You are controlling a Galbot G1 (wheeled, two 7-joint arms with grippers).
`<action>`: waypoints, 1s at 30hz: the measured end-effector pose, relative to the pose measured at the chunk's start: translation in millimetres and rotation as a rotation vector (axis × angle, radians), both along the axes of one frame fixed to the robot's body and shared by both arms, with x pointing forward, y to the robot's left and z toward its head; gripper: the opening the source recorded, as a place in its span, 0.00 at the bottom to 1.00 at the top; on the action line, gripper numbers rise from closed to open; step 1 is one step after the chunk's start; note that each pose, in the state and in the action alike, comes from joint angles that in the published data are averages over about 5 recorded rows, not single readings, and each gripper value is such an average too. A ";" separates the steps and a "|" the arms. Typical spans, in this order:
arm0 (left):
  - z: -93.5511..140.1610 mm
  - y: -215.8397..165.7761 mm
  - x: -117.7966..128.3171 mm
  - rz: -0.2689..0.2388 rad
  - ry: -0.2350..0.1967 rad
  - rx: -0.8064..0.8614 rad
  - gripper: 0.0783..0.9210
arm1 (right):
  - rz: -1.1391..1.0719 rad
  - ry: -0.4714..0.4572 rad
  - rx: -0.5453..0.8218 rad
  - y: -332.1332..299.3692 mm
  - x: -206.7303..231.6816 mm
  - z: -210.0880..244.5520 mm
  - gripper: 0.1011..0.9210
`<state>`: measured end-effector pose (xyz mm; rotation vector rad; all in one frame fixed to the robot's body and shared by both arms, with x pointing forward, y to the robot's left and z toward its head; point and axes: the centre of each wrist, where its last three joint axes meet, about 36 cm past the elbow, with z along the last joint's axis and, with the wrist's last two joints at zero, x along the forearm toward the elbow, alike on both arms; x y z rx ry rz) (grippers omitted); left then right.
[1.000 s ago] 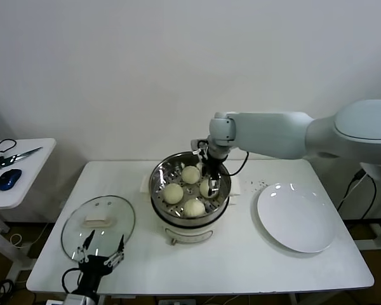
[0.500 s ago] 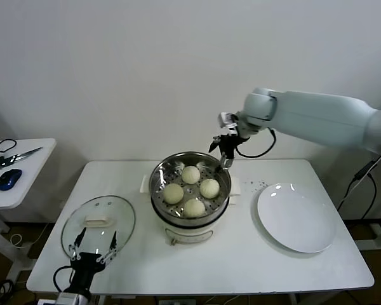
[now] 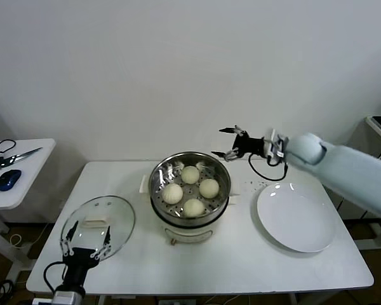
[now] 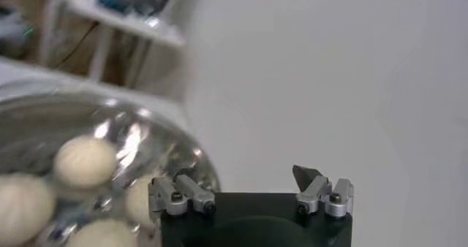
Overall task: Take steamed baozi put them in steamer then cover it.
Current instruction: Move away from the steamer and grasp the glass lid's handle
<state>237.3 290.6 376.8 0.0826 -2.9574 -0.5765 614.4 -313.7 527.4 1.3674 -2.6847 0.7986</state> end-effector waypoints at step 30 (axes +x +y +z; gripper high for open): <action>-22.2 15.9 29.2 -0.146 0.115 1.137 0.88 | -0.691 0.001 0.462 -95.2 -212.9 -168.2 0.88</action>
